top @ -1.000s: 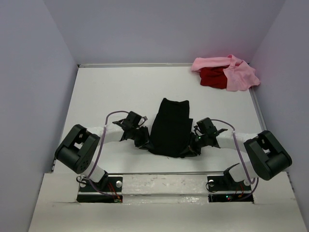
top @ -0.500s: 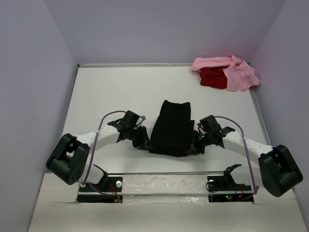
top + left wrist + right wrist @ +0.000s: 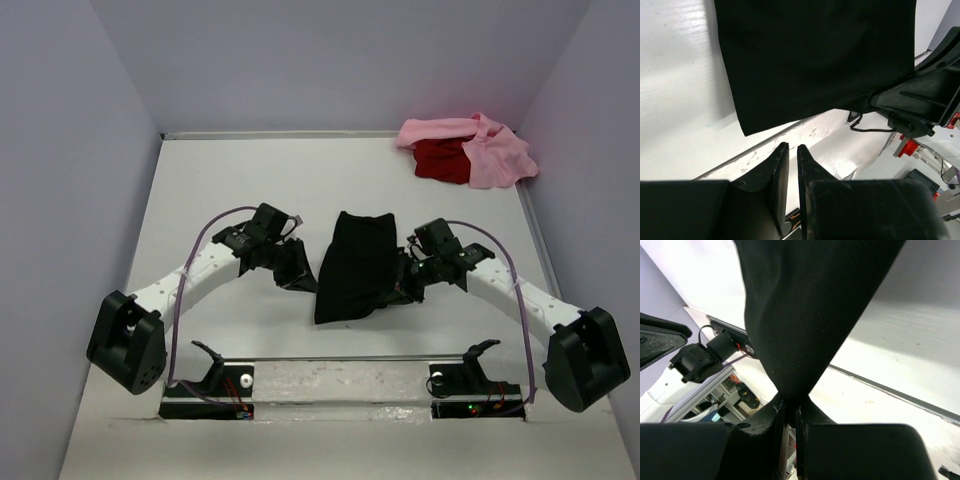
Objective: Fold and stack the t-shirts
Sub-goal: Fold the tshirt
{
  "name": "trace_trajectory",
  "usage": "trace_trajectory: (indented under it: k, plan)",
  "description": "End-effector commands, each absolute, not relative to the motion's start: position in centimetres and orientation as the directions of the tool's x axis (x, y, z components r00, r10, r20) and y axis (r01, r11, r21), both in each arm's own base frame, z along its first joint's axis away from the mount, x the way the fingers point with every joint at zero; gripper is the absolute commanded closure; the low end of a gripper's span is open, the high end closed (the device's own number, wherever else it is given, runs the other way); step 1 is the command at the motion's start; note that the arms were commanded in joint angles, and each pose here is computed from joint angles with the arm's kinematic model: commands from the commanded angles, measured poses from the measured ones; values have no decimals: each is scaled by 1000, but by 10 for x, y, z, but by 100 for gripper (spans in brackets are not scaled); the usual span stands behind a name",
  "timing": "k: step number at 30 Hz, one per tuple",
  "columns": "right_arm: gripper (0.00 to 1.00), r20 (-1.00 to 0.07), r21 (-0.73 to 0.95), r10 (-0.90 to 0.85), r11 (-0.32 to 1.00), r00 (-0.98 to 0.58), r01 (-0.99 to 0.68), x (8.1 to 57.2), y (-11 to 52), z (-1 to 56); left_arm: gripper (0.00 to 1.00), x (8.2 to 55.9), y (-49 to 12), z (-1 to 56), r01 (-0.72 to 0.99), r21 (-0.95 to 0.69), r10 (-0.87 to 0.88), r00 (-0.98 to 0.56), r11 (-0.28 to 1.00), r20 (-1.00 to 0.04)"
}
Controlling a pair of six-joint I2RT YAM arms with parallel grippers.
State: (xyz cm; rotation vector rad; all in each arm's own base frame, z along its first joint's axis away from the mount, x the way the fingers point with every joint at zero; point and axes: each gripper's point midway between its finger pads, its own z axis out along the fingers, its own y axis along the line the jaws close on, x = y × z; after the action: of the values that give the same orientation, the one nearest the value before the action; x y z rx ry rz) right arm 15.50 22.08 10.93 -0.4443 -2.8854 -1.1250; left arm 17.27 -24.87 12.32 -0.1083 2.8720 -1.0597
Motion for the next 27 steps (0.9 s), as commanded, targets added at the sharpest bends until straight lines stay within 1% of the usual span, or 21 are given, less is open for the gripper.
trace_trajectory:
  k: [1, 3, 5, 6, 7, 8, 9, 12, 17, 21, 27]
  plan:
    - [89, 89, 663, 232, 712, -969, 231, 160, 224, 119, 78, 173, -251, 131, -35, -645, -77, -996, 763, -36]
    - [90, 87, 654, 232, 721, -969, 231, 161, 223, 115, 77, 171, -250, 124, -40, -640, -75, -997, 767, -29]
    - [90, 91, 644, 226, 729, -970, 230, 162, 223, 111, 72, 163, -247, 112, -57, -634, -72, -997, 771, 2]
    - [90, 94, 640, 224, 732, -970, 231, 161, 222, 108, 52, 162, -248, 109, -57, -642, -72, -997, 765, 4]
    - [90, 99, 637, 224, 734, -969, 235, 160, 222, 106, 39, 159, -247, 103, -65, -638, -73, -997, 767, 14]
    - [90, 97, 638, 223, 734, -970, 233, 160, 222, 104, 29, 157, -245, 99, -77, -635, -81, -996, 769, 23]
    - [90, 98, 636, 222, 736, -970, 233, 160, 222, 103, 22, 153, -242, 87, -86, -628, -82, -996, 773, 35]
    - [90, 108, 632, 221, 737, -969, 239, 157, 221, 94, 18, 143, -235, 61, -115, -607, -91, -993, 786, 70]
    - [90, 117, 627, 219, 740, -969, 243, 155, 220, 85, 18, 127, -229, 36, -152, -601, -103, -988, 785, 115]
    - [90, 127, 628, 218, 737, -968, 248, 152, 220, 80, 21, 119, -234, 31, -205, -648, -135, -978, 733, 156]
    - [90, 135, 626, 213, 738, -968, 250, 149, 219, 76, 21, 129, -247, 35, -222, -747, -201, -972, 626, 120]
